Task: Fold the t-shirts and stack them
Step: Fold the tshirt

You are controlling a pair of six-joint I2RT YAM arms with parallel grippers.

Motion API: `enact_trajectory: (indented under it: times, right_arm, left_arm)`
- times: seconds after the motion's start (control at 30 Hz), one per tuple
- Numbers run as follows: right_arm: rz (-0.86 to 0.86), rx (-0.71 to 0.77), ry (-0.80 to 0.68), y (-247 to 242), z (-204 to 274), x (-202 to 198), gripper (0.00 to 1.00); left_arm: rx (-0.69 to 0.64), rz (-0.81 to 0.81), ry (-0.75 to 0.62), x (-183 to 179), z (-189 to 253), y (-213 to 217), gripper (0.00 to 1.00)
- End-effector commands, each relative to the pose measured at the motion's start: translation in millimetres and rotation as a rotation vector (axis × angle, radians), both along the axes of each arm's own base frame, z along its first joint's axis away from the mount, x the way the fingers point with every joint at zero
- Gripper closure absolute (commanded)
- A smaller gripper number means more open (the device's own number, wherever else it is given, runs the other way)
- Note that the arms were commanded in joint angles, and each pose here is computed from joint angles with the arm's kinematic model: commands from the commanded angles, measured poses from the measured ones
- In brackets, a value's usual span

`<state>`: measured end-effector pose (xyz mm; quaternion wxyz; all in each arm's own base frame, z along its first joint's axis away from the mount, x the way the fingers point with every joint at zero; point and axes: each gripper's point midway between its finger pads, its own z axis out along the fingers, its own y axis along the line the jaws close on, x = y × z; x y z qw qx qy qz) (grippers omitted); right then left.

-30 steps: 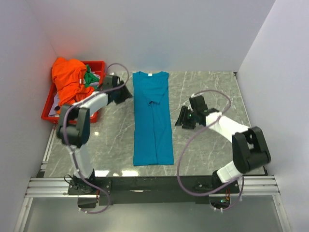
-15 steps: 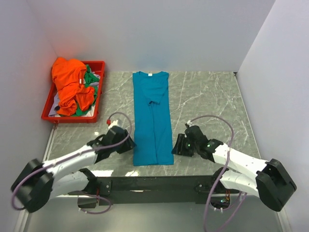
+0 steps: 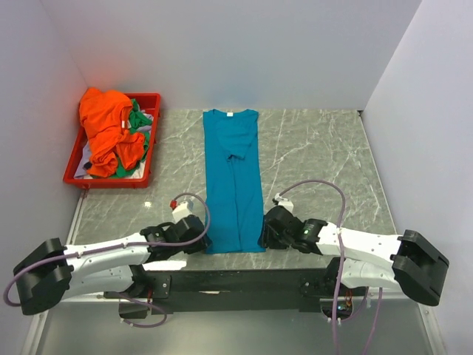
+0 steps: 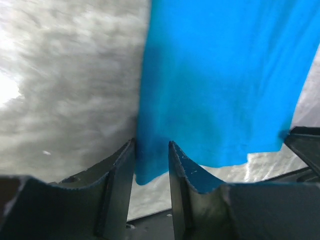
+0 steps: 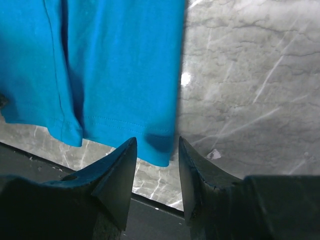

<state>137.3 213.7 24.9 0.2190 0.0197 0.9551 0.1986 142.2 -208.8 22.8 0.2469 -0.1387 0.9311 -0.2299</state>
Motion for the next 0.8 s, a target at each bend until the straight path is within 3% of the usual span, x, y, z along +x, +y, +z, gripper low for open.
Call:
enact_trajectory:
  times: [0.0,0.17,0.33,0.43,0.63,0.77]
  right_arm:
    - [-0.038,-0.031,-0.045,5,6,8,0.54]
    - [-0.031,-0.067,-0.035,7,1,4,0.57]
    - [-0.027,-0.091,-0.030,4,-5,2,0.59]
    - [-0.027,-0.093,-0.025,2,-6,0,0.69]
    - [-0.039,-0.079,-0.041,-8,-1,-3,0.94]
    - [-0.032,-0.035,-0.042,-9,6,-9,0.99]
  left_arm:
    - [0.028,0.043,-0.011,-2,5,-5,0.62]
    - [0.062,0.026,0.010,-10,-2,-13,0.63]
    - [0.102,0.023,0.024,-18,-8,-14,0.79]
    - [0.092,0.016,0.028,-21,-6,-15,0.89]
    - [0.056,0.000,0.024,-26,4,-13,0.96]
    - [0.028,-0.025,0.039,-33,6,-13,0.99]
